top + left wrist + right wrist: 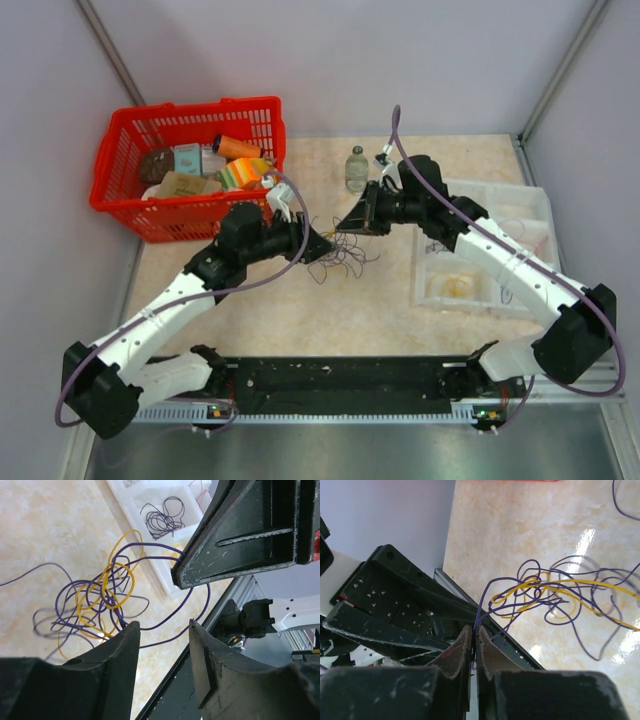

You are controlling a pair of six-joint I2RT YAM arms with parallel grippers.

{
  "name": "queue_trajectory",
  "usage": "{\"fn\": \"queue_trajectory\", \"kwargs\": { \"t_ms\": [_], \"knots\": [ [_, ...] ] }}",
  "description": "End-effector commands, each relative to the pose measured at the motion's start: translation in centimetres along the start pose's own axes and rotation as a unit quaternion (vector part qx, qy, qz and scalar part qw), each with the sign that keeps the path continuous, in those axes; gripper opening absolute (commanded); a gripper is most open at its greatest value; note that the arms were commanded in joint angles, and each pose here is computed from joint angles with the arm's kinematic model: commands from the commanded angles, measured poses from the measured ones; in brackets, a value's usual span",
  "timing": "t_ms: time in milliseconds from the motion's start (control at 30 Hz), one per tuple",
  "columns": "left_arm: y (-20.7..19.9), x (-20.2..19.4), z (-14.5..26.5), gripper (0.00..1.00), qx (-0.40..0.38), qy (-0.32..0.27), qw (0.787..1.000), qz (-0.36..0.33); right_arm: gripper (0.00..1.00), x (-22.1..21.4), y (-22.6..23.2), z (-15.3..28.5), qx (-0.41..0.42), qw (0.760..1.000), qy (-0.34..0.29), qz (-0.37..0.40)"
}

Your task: Untangle the cables

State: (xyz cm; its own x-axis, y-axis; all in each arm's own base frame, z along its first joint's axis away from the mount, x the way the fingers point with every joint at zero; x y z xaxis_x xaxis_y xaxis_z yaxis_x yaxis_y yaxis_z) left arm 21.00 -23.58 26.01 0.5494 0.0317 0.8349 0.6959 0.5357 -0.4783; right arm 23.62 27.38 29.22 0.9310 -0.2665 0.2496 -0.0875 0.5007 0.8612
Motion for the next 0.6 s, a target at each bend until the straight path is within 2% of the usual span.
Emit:
{"fn": "queue_trajectory", "kwargs": {
  "t_ms": [0, 33, 67, 133, 200, 333, 467, 500, 533, 567],
  "knots": [
    [0.1, 0.9, 1.3, 0.57, 0.033, -0.036, 0.999, -0.022, 0.00, 0.4, 3.2, 1.4, 0.058, 0.998, 0.000, 0.027],
    [0.2, 1.0, 1.3, 0.67, 0.039, -0.036, 0.998, -0.022, 0.00, 0.2, 3.3, 1.5, 0.061, 0.998, 0.004, 0.026],
    [0.3, 1.0, 1.2, 0.74, 0.042, -0.036, 0.998, -0.023, 0.00, 0.2, 3.5, 1.6, 0.064, 0.998, 0.005, 0.026],
    [0.2, 1.5, 0.9, 0.77, 0.036, -0.035, 0.998, -0.026, 0.00, 0.1, 3.5, 1.6, 0.068, 0.997, 0.009, 0.025],
    [-0.1, 1.8, 0.4, 0.74, 0.022, -0.031, 0.999, -0.026, 0.00, 0.1, 3.6, 1.6, 0.070, 0.997, 0.010, 0.025],
    [-0.3, 1.9, -0.4, 0.56, 0.003, -0.022, 1.000, -0.022, 0.00, 0.2, 4.1, 1.6, 0.078, 0.997, 0.013, 0.022],
    [-0.3, 2.6, -0.6, 0.45, 0.001, -0.037, 0.999, -0.032, 0.00, 0.1, 4.1, 1.4, 0.082, 0.996, 0.022, 0.019],
    [-0.4, 2.8, -0.7, 0.39, -0.001, -0.035, 0.999, -0.032, 0.00, 0.0, 4.2, 1.5, 0.083, 0.996, 0.024, 0.019],
    [-0.2, 2.7, -0.8, 0.30, 0.006, -0.030, 0.999, -0.031, 0.01, 0.0, 4.1, 1.4, 0.082, 0.996, 0.025, 0.018],
    [0.1, 2.7, -0.9, 0.14, 0.019, -0.025, 0.999, -0.029, 0.03, 0.0, 4.1, 1.5, 0.083, 0.996, 0.026, 0.020]
  ]
}}
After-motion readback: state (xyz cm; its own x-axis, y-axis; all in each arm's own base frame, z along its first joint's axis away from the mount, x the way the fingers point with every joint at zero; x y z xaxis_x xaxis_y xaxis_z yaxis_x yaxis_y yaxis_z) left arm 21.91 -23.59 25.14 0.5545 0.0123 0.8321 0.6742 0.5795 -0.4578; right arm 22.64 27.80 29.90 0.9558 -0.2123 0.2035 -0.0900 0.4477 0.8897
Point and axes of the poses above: each gripper's point midway between its finger pads, its own z axis back along the fingers, its own y axis along the line the jaws close on, x = y × z, the point moved 5 cm from there along z, back along the fingers, and after that the axes turned 11 degrees about -z, right-handed, at the moved point
